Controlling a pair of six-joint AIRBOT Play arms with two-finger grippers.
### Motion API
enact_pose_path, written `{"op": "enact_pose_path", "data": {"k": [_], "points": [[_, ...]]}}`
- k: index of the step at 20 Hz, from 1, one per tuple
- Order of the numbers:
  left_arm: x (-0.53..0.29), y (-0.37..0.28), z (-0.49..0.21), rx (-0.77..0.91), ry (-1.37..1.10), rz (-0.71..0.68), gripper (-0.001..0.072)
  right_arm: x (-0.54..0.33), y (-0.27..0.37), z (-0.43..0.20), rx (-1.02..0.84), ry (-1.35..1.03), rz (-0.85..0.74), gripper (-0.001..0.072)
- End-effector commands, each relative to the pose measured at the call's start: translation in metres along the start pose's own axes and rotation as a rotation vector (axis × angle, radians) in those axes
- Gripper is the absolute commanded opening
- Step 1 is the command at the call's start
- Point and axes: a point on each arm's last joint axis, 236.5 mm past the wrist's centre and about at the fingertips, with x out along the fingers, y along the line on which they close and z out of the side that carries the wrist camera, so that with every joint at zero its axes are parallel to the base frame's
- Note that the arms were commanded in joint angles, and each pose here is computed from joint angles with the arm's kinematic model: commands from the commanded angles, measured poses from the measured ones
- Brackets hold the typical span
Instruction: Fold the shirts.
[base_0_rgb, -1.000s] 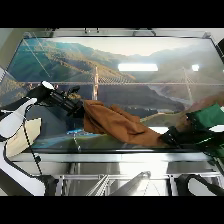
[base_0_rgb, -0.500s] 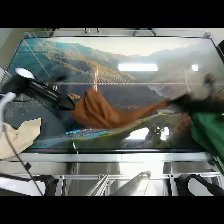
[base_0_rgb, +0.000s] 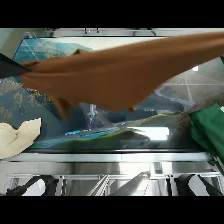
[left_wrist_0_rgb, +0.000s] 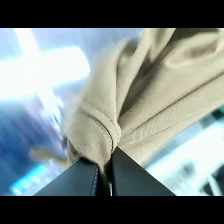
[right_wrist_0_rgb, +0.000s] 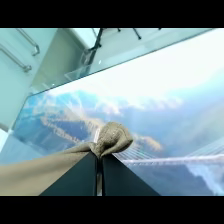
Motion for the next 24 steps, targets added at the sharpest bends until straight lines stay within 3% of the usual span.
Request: {"op": "enact_pose_path", "data": {"k": [1, 4, 11, 12, 13, 15, 16, 17, 18, 22, 24], "points": [[-0.019, -0.020, -0.001, 0.080, -0.099, 0.049, 0.0031, 0.000, 0.009, -0.010, -0.046, 0.045, -0.023, 0.0014], [0.030, 0.001, -0.035, 0.035, 0.019, -0.024, 0.0031, 0.035, -0.014, -0.061, -0.029, 0.222, -0.045, 0.0014], [0.165, 0.050, -0.127, -0.166, 0.366, -0.201, 0.0031, 0.094, -0.119, -0.246, 0.118, 0.653, -0.228, 0.0014], [0.180, 0.058, -0.137, -0.195, 0.391, -0.205, 0.0085, 0.095, -0.135, -0.263, 0.141, 0.685, -0.262, 0.0014], [0.192, 0.067, -0.146, -0.230, 0.417, -0.206, 0.0345, 0.093, -0.151, -0.275, 0.148, 0.713, -0.305, 0.0014], [0.205, 0.084, -0.151, -0.284, 0.449, -0.212, 0.0717, 0.085, -0.181, -0.286, 0.125, 0.763, -0.402, 0.0020], [0.203, 0.092, -0.151, -0.318, 0.467, -0.227, 0.0718, 0.081, -0.188, -0.286, 0.115, 0.769, -0.424, 0.0223], [0.198, 0.097, -0.151, -0.355, 0.490, -0.248, 0.0718, 0.078, -0.190, -0.284, 0.135, 0.762, -0.435, 0.0551], [0.191, 0.102, -0.152, -0.404, 0.516, -0.265, 0.0718, 0.074, -0.190, -0.284, 0.163, 0.768, -0.443, 0.0649], [0.175, 0.112, -0.187, -0.590, 0.557, -0.285, 0.0710, 0.050, -0.167, -0.323, 0.260, 0.941, -0.396, 0.0649], [0.171, 0.102, -0.216, -0.662, 0.585, -0.299, 0.0710, 0.046, -0.135, -0.359, 0.365, 1.025, -0.281, 0.0648]]}}
